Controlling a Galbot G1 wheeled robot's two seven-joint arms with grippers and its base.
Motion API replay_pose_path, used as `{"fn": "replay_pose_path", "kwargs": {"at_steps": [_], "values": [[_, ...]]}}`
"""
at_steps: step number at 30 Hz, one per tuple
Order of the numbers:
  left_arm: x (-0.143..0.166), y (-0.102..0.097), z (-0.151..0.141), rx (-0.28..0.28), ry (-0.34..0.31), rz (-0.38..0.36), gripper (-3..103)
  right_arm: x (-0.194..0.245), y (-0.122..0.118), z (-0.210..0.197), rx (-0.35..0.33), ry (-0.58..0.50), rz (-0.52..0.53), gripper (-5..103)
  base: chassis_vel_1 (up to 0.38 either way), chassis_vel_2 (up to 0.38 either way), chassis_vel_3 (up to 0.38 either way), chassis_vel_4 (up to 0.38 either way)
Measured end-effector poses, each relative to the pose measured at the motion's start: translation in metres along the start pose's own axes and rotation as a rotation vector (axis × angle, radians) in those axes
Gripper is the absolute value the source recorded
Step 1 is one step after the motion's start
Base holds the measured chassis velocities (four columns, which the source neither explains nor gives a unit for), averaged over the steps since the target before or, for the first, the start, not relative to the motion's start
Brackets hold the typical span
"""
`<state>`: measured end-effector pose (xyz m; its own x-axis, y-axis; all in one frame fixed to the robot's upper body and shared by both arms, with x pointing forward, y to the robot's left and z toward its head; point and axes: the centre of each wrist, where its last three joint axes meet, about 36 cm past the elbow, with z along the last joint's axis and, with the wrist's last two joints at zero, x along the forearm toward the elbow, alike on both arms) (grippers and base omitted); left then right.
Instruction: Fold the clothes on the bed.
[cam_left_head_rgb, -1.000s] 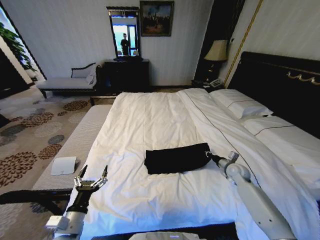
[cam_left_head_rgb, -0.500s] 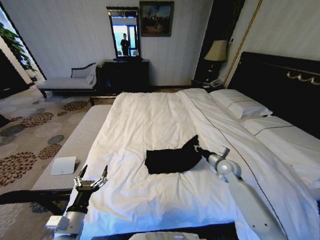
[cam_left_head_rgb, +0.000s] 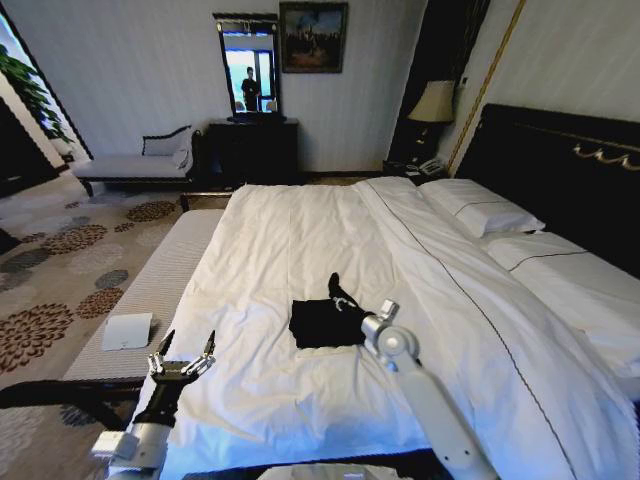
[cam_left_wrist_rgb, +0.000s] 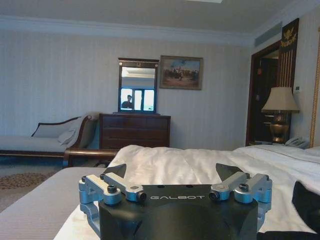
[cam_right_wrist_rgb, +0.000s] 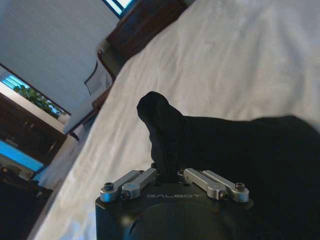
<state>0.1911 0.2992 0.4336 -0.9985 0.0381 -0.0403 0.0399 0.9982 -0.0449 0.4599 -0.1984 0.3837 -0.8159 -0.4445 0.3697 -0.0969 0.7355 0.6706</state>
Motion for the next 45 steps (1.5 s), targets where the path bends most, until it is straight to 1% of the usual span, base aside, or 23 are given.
{"fn": "replay_pose_path", "kwargs": {"at_steps": [4, 8, 12, 15, 22, 26, 29, 30, 32, 34, 37, 38, 39, 40, 43, 44, 45], "values": [[0.0, 0.0, 0.0, 0.0, 0.0, 0.0, 100, -0.015, -0.006, 0.019, 0.011, 0.012, 0.008, 7, 0.0, 0.0, 0.0, 0.0], [0.0, 0.0, 0.0, 0.0, 0.0, 0.0, 100, -0.021, -0.009, 0.025, 0.015, 0.022, 0.013, 7, 0.0, 0.0, 0.0, 0.0], [0.0, 0.0, 0.0, 0.0, 0.0, 0.0, 100, -0.023, -0.008, 0.031, 0.023, 0.031, 0.008, 7, 0.0, 0.0, 0.0, 0.0], [0.0, 0.0, 0.0, 0.0, 0.0, 0.0, 100, -0.026, -0.005, 0.043, 0.043, 0.049, 0.002, 7, 0.0, 0.0, 0.0, 0.0], [0.0, 0.0, 0.0, 0.0, 0.0, 0.0, 100, -0.036, -0.009, 0.048, 0.035, 0.05, 0.019, 7, 0.0, 0.0, 0.0, 0.0], [0.0, 0.0, 0.0, 0.0, 0.0, 0.0, 100, -0.04, -0.006, 0.047, 0.033, 0.05, 0.015, 5, 0.0, 0.0, 0.0, 0.0], [0.0, 0.0, 0.0, 0.0, 0.0, 0.0, 100, -0.041, 0.001, 0.052, 0.04, 0.052, 0.007, 21, 0.0, 0.0, 0.0, 0.0], [0.0, 0.0, 0.0, 0.0, 0.0, 0.0, 100, -0.041, 0.001, 0.052, 0.04, 0.052, 0.007, 21, 0.0, 0.0, 0.0, 0.0], [0.0, 0.0, 0.0, 0.0, 0.0, 0.0, 100, -0.038, 0.011, 0.055, 0.05, 0.05, -0.015, 32, 0.0, 0.0, 0.0, 0.0], [0.0, 0.0, 0.0, 0.0, 0.0, 0.0, 100, -0.036, 0.013, 0.056, 0.052, 0.049, -0.023, 32, 0.0, 0.0, 0.0, 0.0], [0.0, 0.0, 0.0, 0.0, 0.0, 0.0, 100, -0.025, 0.027, 0.059, 0.072, 0.045, -0.059, 48, 0.0, 0.0, 0.0, 0.0], [0.0, 0.0, 0.0, 0.0, 0.0, 0.0, 100, -0.023, 0.029, 0.06, 0.087, 0.044, -0.065, 53, 0.0, 0.0, 0.0, 0.0], [0.0, 0.0, 0.0, 0.0, 0.0, 0.0, 100, -0.022, 0.03, 0.062, 0.107, 0.042, -0.065, 53, 0.0, 0.0, 0.0, 0.0], [0.0, 0.0, 0.0, 0.0, 0.0, 0.0, 100, -0.022, 0.03, 0.062, 0.107, 0.042, -0.065, 53, 0.0, 0.0, 0.0, 0.0], [0.0, 0.0, 0.0, 0.0, 0.0, 0.0, 100, -0.02, 0.03, 0.064, 0.145, 0.03, -0.066, 70, 0.0, 0.0, 0.0, 0.0], [0.0, 0.0, 0.0, 0.0, 0.0, 0.0, 100, -0.018, 0.031, 0.064, 0.17, 0.013, -0.07, 75, 0.0, 0.0, 0.0, 0.0], [0.0, 0.0, 0.0, 0.0, 0.0, 0.0, 100, -0.017, 0.031, 0.064, 0.2, -0.007, -0.071, 75, 0.0, 0.0, 0.0, 0.0]]}}
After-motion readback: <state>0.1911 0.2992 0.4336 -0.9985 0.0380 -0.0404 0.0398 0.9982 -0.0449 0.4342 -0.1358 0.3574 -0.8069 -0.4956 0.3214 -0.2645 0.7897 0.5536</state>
